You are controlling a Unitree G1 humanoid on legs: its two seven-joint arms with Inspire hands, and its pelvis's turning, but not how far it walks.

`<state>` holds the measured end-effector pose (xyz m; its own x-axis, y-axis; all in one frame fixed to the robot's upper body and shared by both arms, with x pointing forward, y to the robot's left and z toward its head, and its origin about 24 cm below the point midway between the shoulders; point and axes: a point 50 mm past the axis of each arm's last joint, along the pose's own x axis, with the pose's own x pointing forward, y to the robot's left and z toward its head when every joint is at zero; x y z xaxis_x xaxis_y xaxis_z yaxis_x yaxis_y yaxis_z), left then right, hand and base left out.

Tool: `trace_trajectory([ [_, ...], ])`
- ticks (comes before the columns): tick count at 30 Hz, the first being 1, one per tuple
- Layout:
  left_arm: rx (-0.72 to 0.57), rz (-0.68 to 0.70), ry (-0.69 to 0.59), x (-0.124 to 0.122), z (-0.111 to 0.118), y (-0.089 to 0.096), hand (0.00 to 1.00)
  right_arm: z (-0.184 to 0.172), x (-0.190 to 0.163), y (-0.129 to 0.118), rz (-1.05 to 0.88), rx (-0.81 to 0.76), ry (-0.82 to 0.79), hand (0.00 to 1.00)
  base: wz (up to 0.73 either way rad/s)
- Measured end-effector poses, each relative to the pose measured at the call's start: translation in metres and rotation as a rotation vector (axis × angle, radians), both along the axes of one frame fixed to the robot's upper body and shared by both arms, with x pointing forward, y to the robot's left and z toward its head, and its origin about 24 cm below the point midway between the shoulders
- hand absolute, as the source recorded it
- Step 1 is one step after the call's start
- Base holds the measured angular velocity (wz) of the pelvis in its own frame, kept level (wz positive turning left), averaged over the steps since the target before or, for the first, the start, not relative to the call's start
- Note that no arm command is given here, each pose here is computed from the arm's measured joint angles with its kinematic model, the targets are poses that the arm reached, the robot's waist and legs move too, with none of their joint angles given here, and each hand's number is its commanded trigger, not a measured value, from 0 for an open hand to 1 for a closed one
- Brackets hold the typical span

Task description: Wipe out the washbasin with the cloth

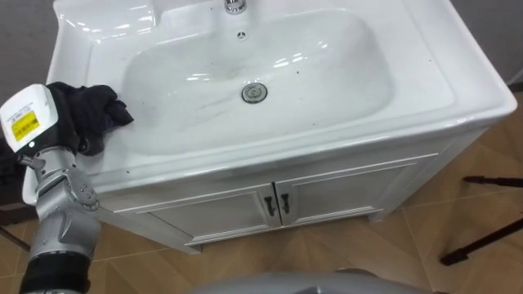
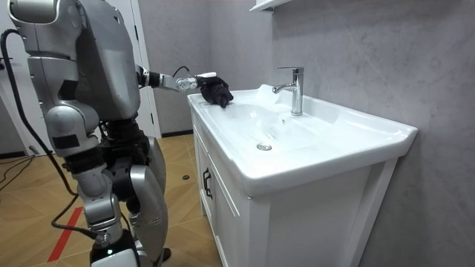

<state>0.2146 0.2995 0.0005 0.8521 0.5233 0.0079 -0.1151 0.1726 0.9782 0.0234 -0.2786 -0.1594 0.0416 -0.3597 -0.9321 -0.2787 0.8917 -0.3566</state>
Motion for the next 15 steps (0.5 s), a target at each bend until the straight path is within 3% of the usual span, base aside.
trace_trajectory([
  [15,0.019,-0.008,-0.069,0.009,0.021,-0.002,0.0,0.0,-0.003,0.0,-0.01,0.006,0.025,0.0,0.0],
])
